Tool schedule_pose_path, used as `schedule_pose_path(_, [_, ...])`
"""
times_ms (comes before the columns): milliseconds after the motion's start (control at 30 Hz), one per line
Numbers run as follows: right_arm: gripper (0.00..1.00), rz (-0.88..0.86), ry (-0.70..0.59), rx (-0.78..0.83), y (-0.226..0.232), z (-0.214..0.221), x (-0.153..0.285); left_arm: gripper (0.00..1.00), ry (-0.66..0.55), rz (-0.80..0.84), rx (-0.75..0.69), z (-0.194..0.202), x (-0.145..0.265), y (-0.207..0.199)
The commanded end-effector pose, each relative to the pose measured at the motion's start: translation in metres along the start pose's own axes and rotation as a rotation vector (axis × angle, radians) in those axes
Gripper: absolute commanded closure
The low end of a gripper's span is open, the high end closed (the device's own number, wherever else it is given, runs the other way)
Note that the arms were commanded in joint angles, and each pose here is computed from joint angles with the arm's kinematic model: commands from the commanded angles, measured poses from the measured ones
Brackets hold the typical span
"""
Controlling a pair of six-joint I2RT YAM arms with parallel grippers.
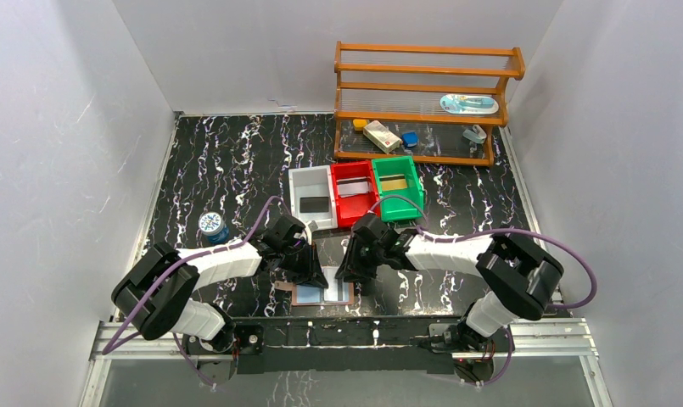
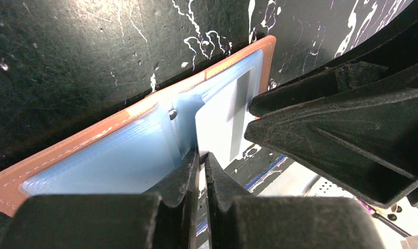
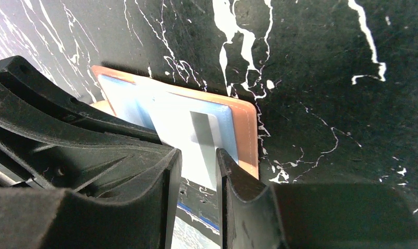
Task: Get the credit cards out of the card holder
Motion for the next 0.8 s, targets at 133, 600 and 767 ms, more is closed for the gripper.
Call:
schedule_pose_path(133, [0.6, 0.109, 0.007, -0.021, -0.022, 0.008, -0.003, 0.94, -0.005, -0.065, -0.005, 0.004, 0.005, 0.008])
schedule_pose_path(600, [0.6, 0.145, 0.033, -0.024, -0.025, 0.009, -0.008, 0.95, -0.012, 0.001, -0.037, 0.004, 0.012, -0.003])
schedule_pose_path(767, [0.6, 0.149, 0.034, -0.026, -0.026, 0.008, -0.008, 1.0, -0.014, -0.005, -0.035, 0.005, 0.012, 0.0])
Point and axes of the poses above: each gripper's point midway between its finger pads, its own x axis back along the fingers, its own y axis along the line the jaws close on, z = x × y, the point moved 7 cm from there along x, back along the fingers, and after that the axes turned 9 degrees about x, right-handed, at the moved point
